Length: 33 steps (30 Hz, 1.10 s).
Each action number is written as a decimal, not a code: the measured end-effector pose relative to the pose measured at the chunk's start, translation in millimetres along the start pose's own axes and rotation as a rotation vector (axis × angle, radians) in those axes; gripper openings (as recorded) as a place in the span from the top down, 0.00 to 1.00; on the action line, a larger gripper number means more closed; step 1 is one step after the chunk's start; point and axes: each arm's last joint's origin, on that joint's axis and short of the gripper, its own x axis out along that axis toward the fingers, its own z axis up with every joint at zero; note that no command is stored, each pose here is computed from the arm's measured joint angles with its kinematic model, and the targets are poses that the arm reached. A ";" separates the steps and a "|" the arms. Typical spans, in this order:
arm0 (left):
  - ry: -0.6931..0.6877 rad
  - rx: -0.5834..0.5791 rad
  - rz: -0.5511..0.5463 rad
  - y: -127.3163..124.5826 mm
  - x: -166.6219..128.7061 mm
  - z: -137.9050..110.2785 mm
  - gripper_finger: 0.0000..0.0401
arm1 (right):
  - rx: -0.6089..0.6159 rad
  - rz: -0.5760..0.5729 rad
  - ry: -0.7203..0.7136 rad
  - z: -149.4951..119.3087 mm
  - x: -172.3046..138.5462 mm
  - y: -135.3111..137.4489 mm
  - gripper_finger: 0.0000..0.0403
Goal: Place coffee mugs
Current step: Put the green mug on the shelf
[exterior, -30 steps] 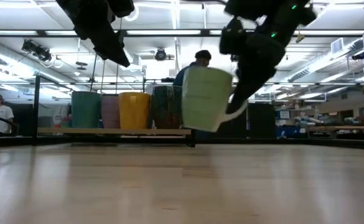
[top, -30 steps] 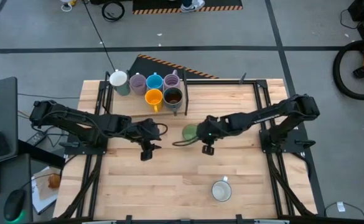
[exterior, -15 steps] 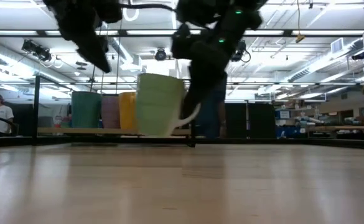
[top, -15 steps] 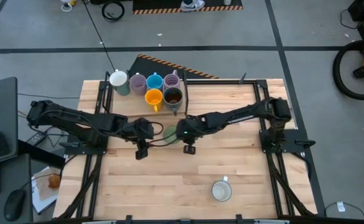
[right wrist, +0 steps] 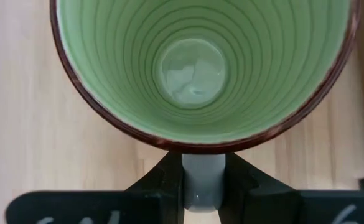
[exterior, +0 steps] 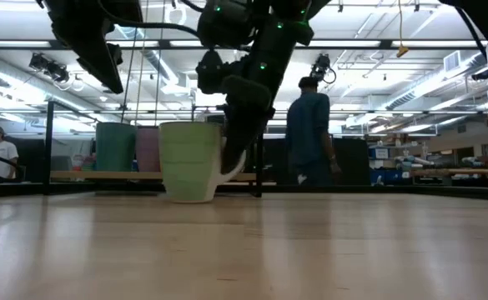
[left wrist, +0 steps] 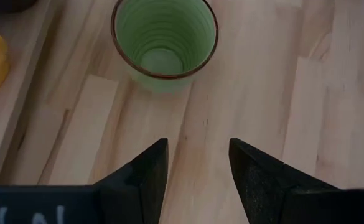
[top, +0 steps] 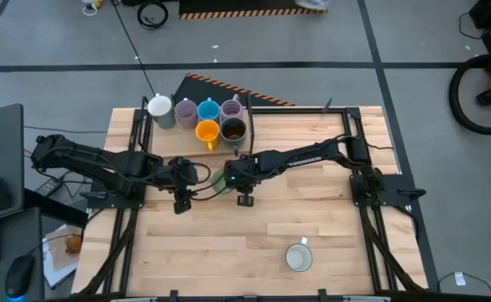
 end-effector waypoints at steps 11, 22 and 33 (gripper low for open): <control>-0.014 -0.046 0.022 -1.0 -0.3 -0.1 0.56 | 0.010 0.035 -0.002 0.4 -2.8 1.0 0.76; 0.017 -0.063 0.044 0.7 -0.3 -3.5 0.56 | -0.004 0.056 -0.038 2.0 -33.4 5.2 0.62; -0.050 -0.103 0.068 -0.5 -0.5 1.2 0.56 | -0.020 -0.029 0.010 -29.2 -73.2 22.9 0.55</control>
